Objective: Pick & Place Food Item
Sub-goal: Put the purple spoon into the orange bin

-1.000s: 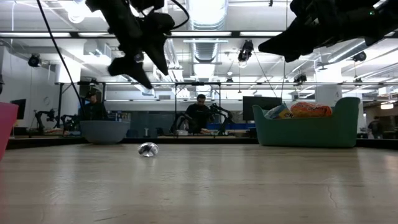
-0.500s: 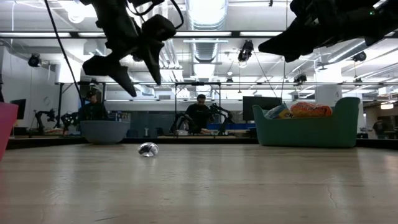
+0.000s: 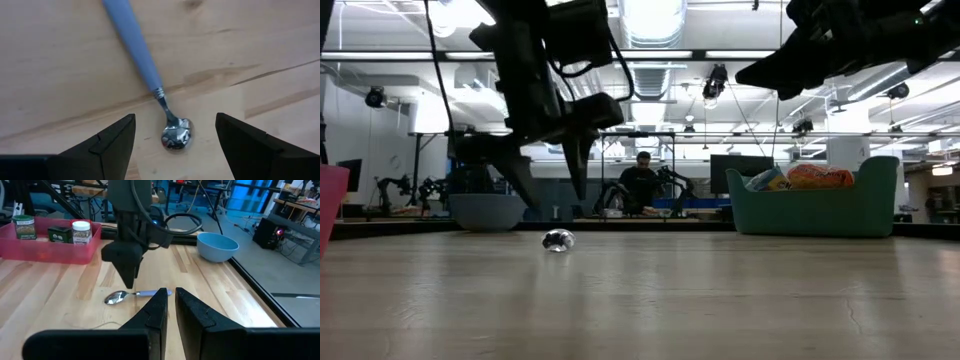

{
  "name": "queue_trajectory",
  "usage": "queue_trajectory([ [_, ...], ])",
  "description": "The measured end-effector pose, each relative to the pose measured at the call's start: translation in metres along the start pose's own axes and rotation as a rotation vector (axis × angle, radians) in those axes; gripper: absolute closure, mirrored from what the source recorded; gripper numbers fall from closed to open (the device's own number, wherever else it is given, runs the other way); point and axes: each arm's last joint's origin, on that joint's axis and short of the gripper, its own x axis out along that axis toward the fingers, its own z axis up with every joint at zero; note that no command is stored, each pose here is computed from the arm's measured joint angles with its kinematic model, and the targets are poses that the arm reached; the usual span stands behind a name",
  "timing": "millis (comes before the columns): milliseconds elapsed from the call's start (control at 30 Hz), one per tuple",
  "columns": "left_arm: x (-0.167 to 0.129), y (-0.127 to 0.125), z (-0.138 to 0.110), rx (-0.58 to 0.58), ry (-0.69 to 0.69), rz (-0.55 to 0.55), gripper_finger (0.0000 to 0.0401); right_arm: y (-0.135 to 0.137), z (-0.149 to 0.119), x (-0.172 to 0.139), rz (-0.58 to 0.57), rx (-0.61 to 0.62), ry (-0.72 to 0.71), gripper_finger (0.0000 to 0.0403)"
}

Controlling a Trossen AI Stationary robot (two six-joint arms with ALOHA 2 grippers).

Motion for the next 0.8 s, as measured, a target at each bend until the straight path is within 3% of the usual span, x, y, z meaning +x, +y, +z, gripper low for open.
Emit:
queue_trajectory([
  [233, 0.010, 0.000, 0.001, -0.157, -0.035, 0.033, 0.0122, 0.000, 0.000, 0.000, 0.000, 0.000, 0.000, 0.0370],
  [800, 0.032, -0.001, 0.001, -0.188, -0.023, 0.061, 0.0122, 0.000, 0.000, 0.000, 0.000, 0.000, 0.000, 0.0370],
])
